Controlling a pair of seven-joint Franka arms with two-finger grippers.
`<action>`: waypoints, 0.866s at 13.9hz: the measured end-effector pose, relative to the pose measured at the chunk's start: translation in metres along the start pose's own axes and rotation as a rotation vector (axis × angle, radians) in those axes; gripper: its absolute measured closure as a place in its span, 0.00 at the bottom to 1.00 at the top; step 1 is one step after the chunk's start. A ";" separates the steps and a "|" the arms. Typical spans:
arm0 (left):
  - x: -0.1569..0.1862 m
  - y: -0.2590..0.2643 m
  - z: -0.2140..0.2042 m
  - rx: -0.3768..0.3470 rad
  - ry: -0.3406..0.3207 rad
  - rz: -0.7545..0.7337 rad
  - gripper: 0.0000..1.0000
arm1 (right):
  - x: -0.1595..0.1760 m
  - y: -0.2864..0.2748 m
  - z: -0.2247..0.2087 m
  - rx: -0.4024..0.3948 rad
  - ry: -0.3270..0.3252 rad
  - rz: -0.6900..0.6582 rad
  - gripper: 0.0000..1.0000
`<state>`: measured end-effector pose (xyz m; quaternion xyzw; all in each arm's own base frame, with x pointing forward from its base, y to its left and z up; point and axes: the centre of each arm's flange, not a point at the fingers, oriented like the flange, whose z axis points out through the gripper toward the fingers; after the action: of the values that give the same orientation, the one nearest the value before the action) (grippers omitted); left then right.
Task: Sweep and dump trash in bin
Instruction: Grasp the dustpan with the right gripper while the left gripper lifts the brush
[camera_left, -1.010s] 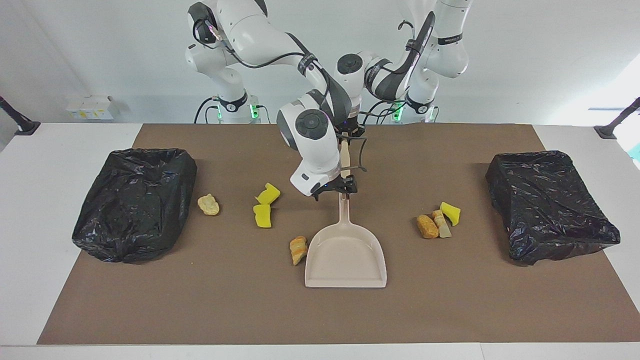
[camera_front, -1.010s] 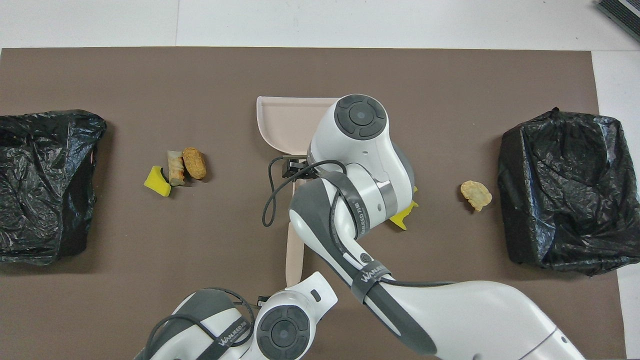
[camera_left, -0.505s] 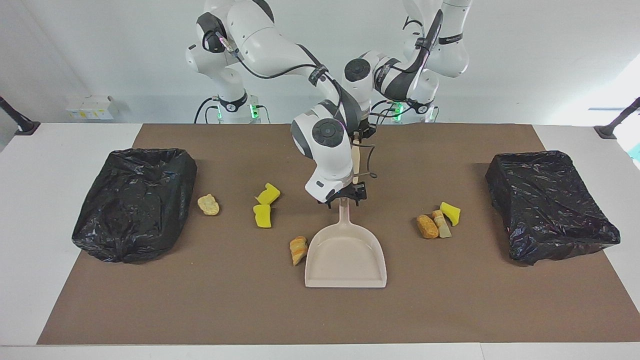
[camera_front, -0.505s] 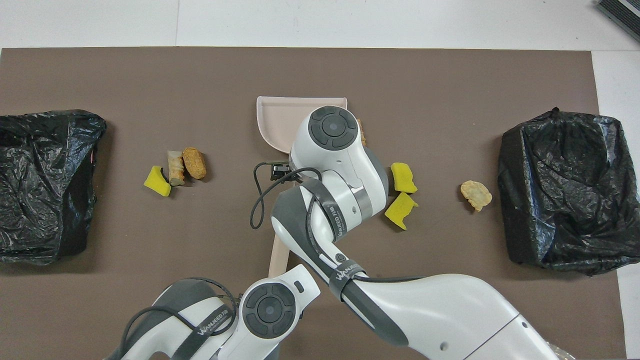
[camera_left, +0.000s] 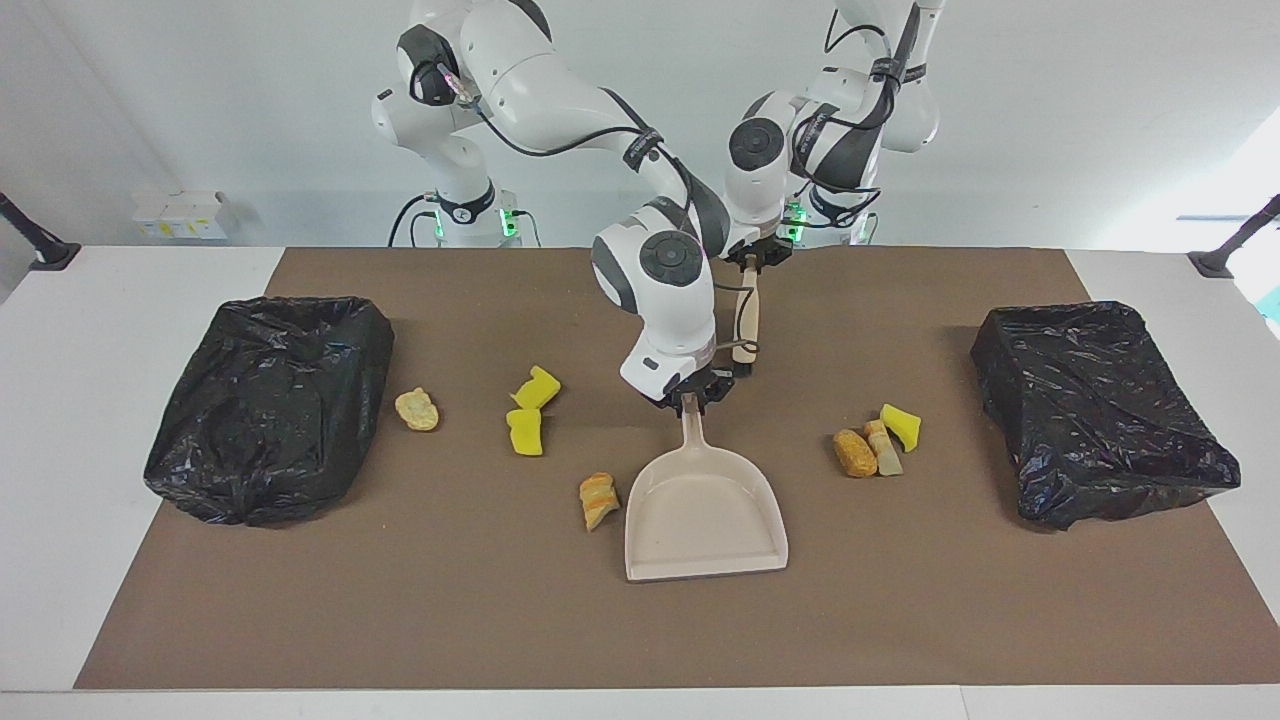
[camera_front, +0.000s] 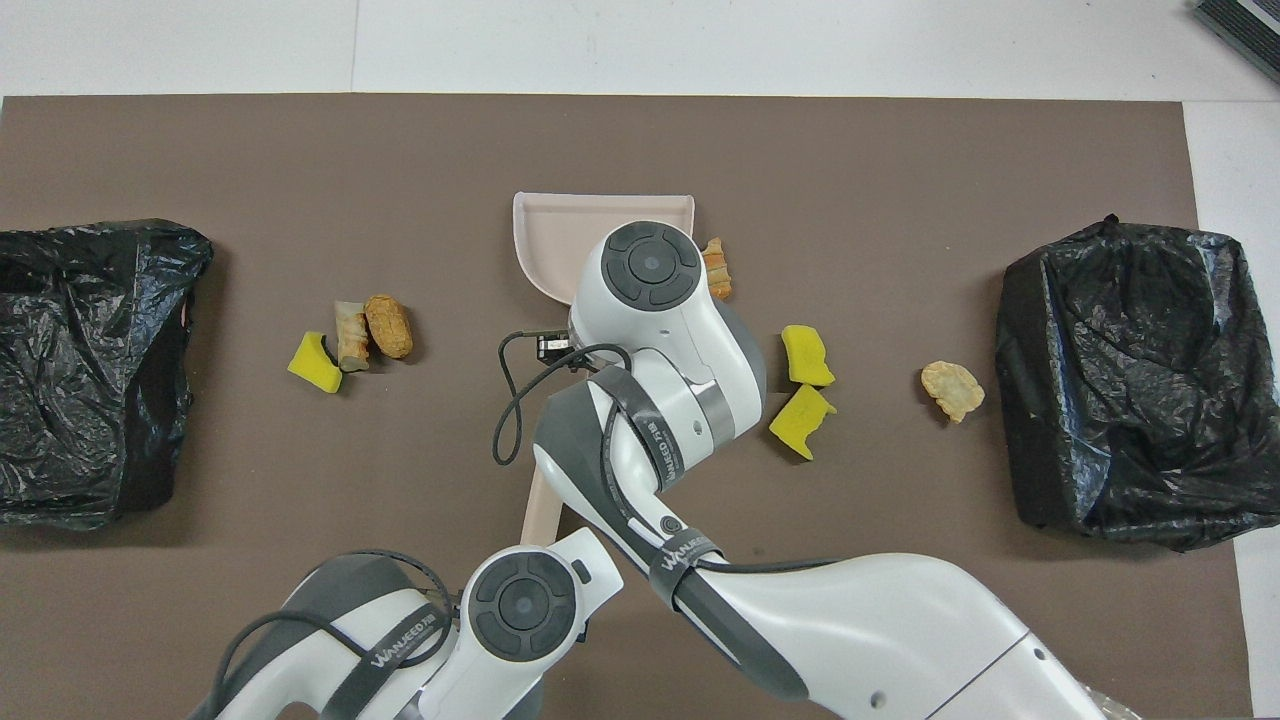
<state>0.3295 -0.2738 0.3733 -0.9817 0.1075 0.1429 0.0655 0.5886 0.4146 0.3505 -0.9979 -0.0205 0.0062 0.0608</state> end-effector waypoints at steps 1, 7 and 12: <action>0.005 -0.013 -0.003 -0.011 0.000 -0.028 0.74 | 0.001 0.002 -0.002 -0.003 0.001 0.001 0.67; 0.023 -0.128 -0.062 -0.115 0.094 -0.222 0.74 | 0.008 0.034 -0.049 -0.015 -0.016 -0.176 0.67; 0.053 -0.239 -0.079 -0.084 0.151 -0.390 0.74 | 0.001 0.075 -0.068 -0.032 -0.115 -0.511 0.67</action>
<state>0.4553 -0.0655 0.4559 -0.9937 -0.0858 0.0578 0.0426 0.5941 0.3316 0.4088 -0.9592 -0.2755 0.0469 0.0434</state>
